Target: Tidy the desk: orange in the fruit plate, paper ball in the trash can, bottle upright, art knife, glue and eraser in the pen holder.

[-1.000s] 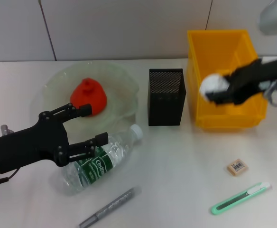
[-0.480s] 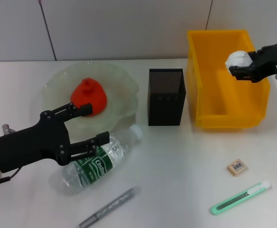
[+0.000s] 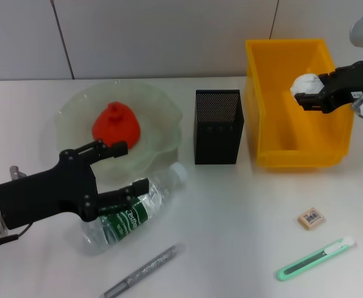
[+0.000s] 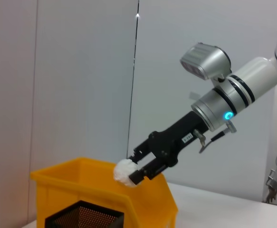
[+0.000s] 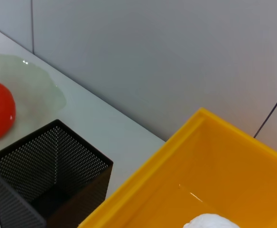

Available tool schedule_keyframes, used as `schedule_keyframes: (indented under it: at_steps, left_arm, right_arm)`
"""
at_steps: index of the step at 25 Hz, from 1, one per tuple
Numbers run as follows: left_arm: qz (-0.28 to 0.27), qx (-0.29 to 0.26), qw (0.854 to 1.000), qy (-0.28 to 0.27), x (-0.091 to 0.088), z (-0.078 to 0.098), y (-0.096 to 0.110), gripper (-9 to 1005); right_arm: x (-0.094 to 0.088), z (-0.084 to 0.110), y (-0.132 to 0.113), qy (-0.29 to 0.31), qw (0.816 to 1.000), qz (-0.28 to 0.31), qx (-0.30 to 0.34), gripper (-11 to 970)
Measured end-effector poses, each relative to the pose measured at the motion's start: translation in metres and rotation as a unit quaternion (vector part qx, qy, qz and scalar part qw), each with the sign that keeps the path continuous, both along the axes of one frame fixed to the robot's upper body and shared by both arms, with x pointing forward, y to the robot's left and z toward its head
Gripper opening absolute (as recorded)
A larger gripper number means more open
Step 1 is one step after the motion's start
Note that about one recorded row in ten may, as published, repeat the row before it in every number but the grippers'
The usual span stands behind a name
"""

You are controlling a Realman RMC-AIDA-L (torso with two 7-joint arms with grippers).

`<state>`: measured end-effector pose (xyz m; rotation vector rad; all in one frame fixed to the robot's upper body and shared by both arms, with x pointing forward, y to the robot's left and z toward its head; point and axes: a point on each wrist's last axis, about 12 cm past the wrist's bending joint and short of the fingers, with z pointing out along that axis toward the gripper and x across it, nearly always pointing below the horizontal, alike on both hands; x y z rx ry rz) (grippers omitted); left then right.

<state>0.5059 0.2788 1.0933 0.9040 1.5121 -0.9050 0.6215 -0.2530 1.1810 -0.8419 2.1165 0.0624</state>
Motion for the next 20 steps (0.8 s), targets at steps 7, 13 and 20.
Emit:
schedule_keyframes:
  at_steps: [7, 13, 20]
  left_arm:
    - [-0.008, 0.011, 1.000, 0.004, -0.001, -0.004, -0.004, 809]
    - [-0.006, 0.011, 1.000, 0.003, -0.001, -0.004, -0.003, 808]
    - [-0.005, 0.011, 1.000, 0.003, -0.001, -0.004, -0.003, 807]
  right_arm:
    - [0.001, 0.000, 0.000, -0.003, 1.000, -0.001, 0.001, 639]
    - [0.000, -0.001, 0.000, -0.002, 1.000, -0.001, 0.007, 705]
    - [-0.015, 0.010, -0.007, -0.054, 0.993, 0.017, 0.099, 705]
